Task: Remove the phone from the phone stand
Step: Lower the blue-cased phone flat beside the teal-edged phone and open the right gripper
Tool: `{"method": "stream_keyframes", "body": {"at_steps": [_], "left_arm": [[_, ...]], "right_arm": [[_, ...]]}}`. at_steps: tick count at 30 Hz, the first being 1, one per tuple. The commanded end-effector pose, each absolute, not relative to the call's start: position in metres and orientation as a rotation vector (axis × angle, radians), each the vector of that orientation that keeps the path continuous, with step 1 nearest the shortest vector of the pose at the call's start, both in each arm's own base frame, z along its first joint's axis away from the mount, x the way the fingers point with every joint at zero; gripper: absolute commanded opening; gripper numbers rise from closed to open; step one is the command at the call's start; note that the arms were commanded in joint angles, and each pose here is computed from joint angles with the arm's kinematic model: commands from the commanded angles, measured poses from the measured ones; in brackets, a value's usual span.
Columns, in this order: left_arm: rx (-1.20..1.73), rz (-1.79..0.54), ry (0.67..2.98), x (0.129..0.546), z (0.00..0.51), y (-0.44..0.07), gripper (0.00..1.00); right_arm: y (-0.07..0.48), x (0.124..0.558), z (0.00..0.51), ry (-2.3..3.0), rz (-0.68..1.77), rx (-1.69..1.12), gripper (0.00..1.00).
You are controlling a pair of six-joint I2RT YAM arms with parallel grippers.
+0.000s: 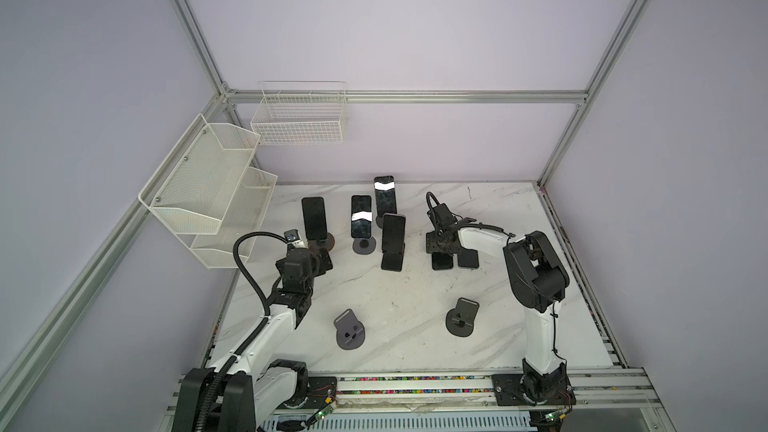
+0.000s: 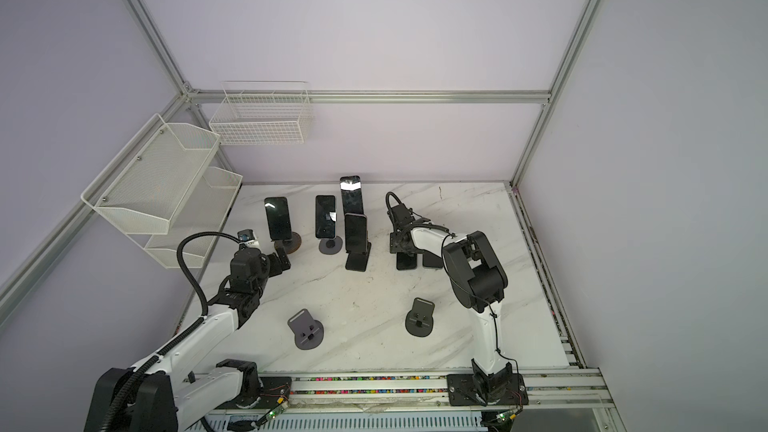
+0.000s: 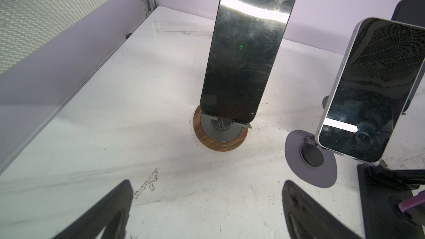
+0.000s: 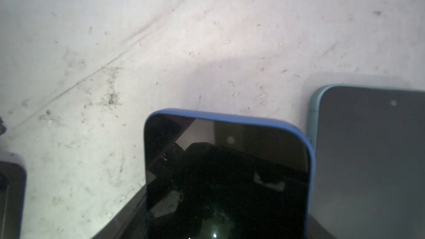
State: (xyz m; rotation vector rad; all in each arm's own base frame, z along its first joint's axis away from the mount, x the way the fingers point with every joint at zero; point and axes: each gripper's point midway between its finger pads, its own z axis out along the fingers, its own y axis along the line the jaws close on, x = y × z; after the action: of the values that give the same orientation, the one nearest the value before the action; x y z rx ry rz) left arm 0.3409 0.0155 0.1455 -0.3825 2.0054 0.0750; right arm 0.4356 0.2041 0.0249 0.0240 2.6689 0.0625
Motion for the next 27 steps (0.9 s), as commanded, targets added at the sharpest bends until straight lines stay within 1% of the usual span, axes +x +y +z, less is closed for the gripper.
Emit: {"method": "stream_keyframes", "body": {"at_steps": [1, 19, 27], "left_arm": [[-0.399, 0.064, 1.967, 0.3431, 0.1543, 0.0151, 1.00], [-0.400, 0.062, 1.966, 0.3430, 0.1546, 0.0151, 1.00], [-0.400, 0.063, 1.965, 0.3423, 0.1548, 0.0154, 1.00]], "right_arm": [[0.1821, 0.3961, -0.0303, 2.851, -0.062, 0.001, 0.77], [0.1792, 0.3948, -0.0336, 2.852, -0.081, -0.006, 0.81], [0.1799, 0.3970, -0.0284, 2.839, -0.074, -0.005, 0.81]]}}
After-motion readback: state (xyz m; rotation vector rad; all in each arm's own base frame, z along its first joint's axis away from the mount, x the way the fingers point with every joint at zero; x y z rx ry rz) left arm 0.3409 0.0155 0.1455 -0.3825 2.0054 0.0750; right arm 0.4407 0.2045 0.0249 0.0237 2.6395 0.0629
